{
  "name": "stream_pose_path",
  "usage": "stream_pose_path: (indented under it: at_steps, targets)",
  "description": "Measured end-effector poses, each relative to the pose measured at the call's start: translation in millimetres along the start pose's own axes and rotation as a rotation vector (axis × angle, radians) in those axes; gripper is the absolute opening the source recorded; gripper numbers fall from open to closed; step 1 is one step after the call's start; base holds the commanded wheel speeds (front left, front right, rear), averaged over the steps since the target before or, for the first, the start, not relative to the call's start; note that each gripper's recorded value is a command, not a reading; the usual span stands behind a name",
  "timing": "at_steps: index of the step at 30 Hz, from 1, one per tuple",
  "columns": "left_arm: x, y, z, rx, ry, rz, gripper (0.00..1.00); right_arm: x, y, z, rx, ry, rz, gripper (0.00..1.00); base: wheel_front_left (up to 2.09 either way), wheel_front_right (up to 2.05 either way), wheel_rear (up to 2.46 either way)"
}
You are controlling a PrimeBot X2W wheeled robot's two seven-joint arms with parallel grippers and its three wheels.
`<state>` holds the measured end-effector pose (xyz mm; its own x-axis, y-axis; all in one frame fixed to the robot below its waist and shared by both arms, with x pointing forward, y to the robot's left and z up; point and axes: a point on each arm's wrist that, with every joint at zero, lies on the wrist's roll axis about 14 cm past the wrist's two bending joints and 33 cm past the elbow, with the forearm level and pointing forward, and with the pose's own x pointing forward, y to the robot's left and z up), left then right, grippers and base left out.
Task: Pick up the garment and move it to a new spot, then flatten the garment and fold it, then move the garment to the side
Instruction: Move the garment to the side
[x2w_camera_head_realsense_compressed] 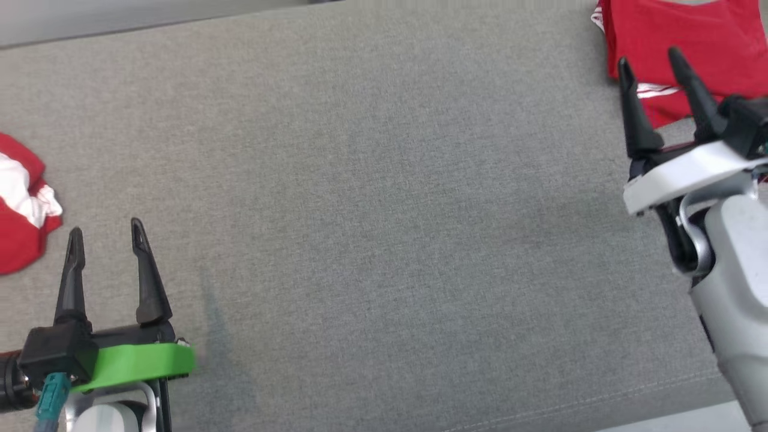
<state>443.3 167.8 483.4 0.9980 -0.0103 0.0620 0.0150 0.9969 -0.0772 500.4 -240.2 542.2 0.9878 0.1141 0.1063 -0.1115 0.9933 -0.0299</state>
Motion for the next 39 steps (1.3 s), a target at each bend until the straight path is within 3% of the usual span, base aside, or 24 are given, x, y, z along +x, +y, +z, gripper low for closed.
stream_pose_path:
  at_steps: [22, 39]
  targets:
    - [-58.2, 31.0, 25.6, 0.004, -0.019, 0.082, 1.00, -94.8, 67.4, -25.1, 0.162, 0.037, 0.005, 1.00, 0.00, 0.00, 0.00]
    - [-62.4, 35.6, 20.0, 0.029, 0.002, 0.097, 1.00, -101.3, 93.5, -20.9, 0.148, 0.023, 0.018, 1.00, 0.00, 0.00, 0.00]
